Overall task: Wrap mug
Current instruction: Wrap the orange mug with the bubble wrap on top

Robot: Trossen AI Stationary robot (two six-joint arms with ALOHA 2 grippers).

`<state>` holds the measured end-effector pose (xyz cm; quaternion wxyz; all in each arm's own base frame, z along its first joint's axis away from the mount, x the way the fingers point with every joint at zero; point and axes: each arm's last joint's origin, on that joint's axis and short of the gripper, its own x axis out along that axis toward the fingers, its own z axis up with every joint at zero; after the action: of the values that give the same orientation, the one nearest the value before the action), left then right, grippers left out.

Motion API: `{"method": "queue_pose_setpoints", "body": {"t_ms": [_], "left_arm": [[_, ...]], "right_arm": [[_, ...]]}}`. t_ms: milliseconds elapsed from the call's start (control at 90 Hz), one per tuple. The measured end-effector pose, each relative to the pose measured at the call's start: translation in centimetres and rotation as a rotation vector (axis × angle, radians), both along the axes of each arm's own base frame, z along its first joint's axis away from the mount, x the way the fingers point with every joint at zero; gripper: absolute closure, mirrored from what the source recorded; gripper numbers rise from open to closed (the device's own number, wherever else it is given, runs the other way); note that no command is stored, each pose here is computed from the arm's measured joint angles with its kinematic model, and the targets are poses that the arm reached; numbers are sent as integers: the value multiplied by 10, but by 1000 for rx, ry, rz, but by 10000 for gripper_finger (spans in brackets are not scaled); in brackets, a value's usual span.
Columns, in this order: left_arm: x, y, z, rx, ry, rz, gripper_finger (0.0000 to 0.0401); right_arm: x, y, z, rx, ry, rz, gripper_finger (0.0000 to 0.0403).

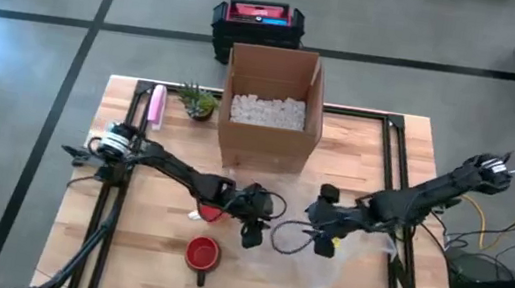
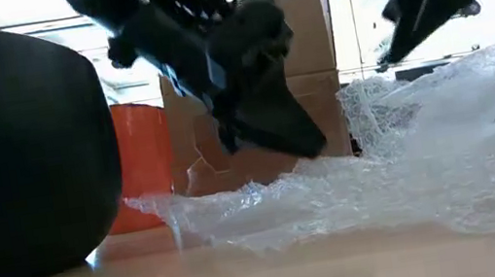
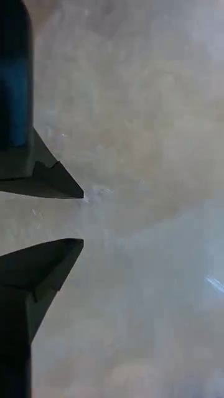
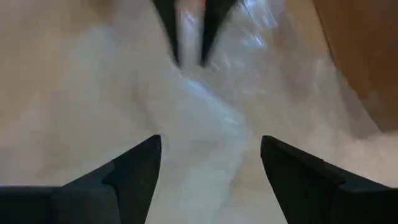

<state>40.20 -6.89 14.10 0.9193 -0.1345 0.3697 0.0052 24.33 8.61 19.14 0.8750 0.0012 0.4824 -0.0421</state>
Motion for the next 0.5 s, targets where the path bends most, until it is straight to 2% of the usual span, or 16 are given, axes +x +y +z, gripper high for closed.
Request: {"method": "queue_pose_setpoints", "body": {"t_ms": [67,167,278,411,456,500], "left_arm": [[1,0,-10,4,32,2,302],[3,0,-10,4,27,1,303],[2,0,-12,21,37,-9,303],[0,0,-14,27,56,-10,303],[-1,0,-15,29,64,-10,303],[-2,1,-15,30,73,-9,303]], "right_arm": [[9,-3,-13,-24,60,-7,165],[23,-5,-25,-18,138,21,191],[34,-2,-26,-2,263,76,256],[35,5,-1,-19,383,117,374],[32,9,13,-24,394,128,390],[26,15,29,-16,380,131,388]]}}
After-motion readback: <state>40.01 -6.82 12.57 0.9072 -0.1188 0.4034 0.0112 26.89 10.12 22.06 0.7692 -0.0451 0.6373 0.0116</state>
